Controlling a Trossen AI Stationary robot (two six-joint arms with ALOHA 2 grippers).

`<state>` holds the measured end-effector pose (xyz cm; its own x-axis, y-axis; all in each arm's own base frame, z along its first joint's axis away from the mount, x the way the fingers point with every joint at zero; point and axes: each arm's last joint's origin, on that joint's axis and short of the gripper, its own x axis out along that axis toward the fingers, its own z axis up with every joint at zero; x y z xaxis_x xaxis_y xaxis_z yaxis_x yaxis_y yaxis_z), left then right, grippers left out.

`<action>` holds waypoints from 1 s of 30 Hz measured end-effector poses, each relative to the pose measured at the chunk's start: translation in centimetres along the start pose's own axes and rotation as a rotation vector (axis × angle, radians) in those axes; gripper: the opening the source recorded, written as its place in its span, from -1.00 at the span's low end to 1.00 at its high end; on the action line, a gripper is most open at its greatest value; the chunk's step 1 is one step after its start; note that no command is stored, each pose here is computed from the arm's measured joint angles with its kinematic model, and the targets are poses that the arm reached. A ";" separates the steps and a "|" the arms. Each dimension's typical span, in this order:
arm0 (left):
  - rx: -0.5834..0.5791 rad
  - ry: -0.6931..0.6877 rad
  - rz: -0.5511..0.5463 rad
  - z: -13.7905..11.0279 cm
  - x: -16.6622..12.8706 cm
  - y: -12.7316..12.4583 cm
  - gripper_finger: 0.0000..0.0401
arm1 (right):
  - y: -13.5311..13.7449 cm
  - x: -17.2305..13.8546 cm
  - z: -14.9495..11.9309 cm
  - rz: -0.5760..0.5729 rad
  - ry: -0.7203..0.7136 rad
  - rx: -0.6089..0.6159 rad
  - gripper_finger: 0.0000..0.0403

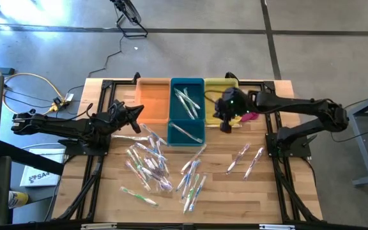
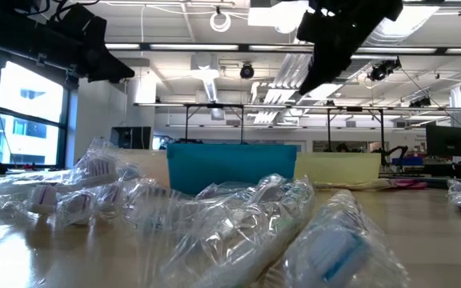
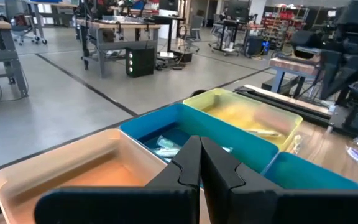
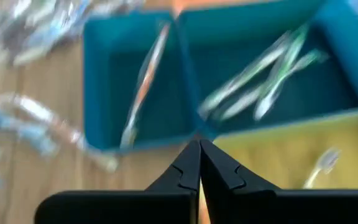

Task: Pick & Place Toothbrushes
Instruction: Put the violet toothbrush into the yellow bin

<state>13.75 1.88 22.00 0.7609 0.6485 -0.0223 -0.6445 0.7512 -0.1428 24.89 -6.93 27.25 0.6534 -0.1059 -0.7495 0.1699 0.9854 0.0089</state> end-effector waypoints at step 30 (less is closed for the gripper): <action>-0.020 0.015 -0.042 -0.1 0.0 -0.1 -1.00 | 1.7 -0.6 -3.2 0.183 0.339 0.038 -0.99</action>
<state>13.83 1.78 21.92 0.7886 0.6141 -0.0306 -0.6100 0.7752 -0.1640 22.48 -4.73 25.57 0.3958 0.1280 -0.9094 0.1045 0.9775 0.1830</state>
